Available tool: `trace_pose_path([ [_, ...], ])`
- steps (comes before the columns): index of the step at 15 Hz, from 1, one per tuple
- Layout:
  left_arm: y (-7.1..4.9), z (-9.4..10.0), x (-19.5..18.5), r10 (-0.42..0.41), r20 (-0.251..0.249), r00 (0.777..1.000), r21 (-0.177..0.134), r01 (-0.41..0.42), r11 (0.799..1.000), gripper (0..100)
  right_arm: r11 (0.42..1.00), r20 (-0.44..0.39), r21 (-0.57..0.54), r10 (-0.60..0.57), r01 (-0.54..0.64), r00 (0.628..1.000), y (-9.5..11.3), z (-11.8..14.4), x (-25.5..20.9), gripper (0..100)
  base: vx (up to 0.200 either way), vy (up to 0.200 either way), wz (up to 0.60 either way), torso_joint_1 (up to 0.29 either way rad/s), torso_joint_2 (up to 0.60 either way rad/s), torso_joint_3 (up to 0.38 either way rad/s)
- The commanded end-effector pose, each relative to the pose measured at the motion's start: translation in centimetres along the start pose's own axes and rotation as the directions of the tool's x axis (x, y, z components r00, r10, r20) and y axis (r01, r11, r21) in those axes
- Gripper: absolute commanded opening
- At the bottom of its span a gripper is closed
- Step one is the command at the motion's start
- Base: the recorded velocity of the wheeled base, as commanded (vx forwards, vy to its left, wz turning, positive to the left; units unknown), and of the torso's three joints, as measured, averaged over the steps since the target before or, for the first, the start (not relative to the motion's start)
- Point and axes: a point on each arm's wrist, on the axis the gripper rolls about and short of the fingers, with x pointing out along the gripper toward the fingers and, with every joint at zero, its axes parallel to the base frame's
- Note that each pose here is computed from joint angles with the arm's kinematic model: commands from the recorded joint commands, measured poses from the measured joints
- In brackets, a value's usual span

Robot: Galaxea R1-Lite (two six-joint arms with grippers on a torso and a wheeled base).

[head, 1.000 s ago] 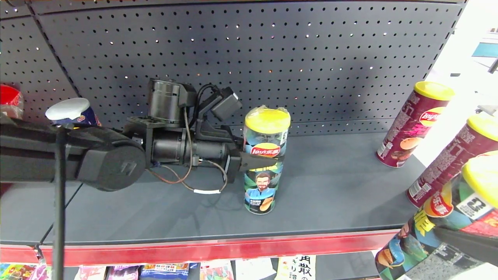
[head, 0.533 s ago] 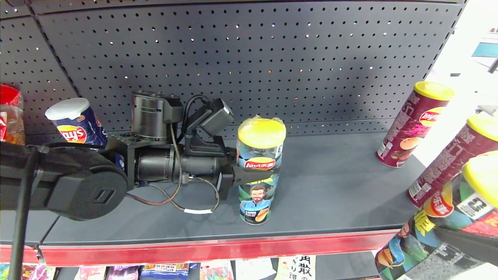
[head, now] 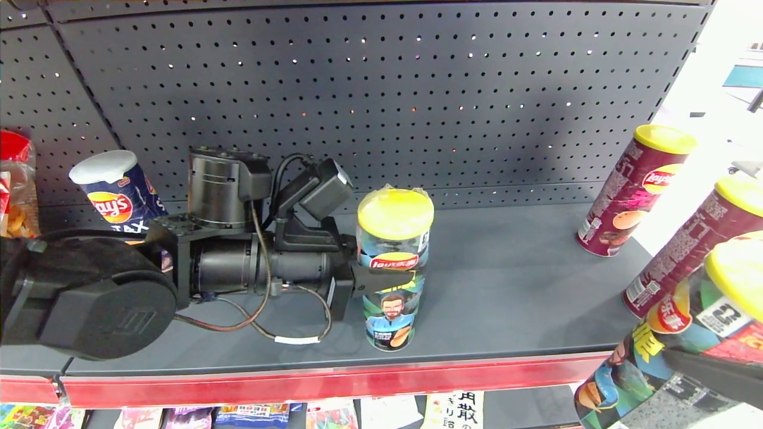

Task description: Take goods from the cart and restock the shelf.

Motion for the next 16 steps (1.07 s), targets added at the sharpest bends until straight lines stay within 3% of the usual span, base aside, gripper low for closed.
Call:
trace_pose_path([
  [1, -0.4, -0.1, -0.4, 0.002, -0.004, 1.000, -0.004, -0.002, 1.000, 0, 1.000, -0.003, 0.001, 0.002, -0.002, 1.000, 0.0, 0.0, 0.1, 0, 0.000, 0.000, 0.00, 0.000, 0.00, 0.000],
  [6, -0.6, 0.3, -0.8, 0.024, 0.004, 1.000, 0.006, -0.024, 1.000, 0, 1.000, -0.007, 0.002, 0.003, -0.003, 1.000, -0.1, 0.1, 0.2, 0, 0.000, 0.000, 0.00, 0.000, 0.00, 0.000],
  [11, -1.5, -0.7, -1.1, 0.019, -0.026, 0.999, -0.011, -0.019, 1.000, 0, 1.000, -0.008, 0.003, 0.004, -0.004, 1.000, -0.2, 0.2, 0.4, 0, 0.000, 0.000, 0.00, 0.000, 0.00, 0.000],
  [12, -1.5, -0.8, -1.1, 0.021, -0.030, 0.999, -0.013, -0.021, 1.000, 100, 1.000, -0.011, 0.004, 0.006, -0.006, 1.000, -0.2, 0.3, 0.5, 0, 0.000, 0.000, 0.00, 0.000, 0.00, 0.000],
  [16, -2.3, -1.3, -2.1, 0.028, -0.041, 0.999, -0.022, -0.029, 0.999, 100, 1.000, -0.021, 0.004, 0.019, -0.019, 1.000, -1.1, 2.0, 2.0, 0, 0.000, 0.000, 0.00, 0.000, 0.00, 0.000],
])
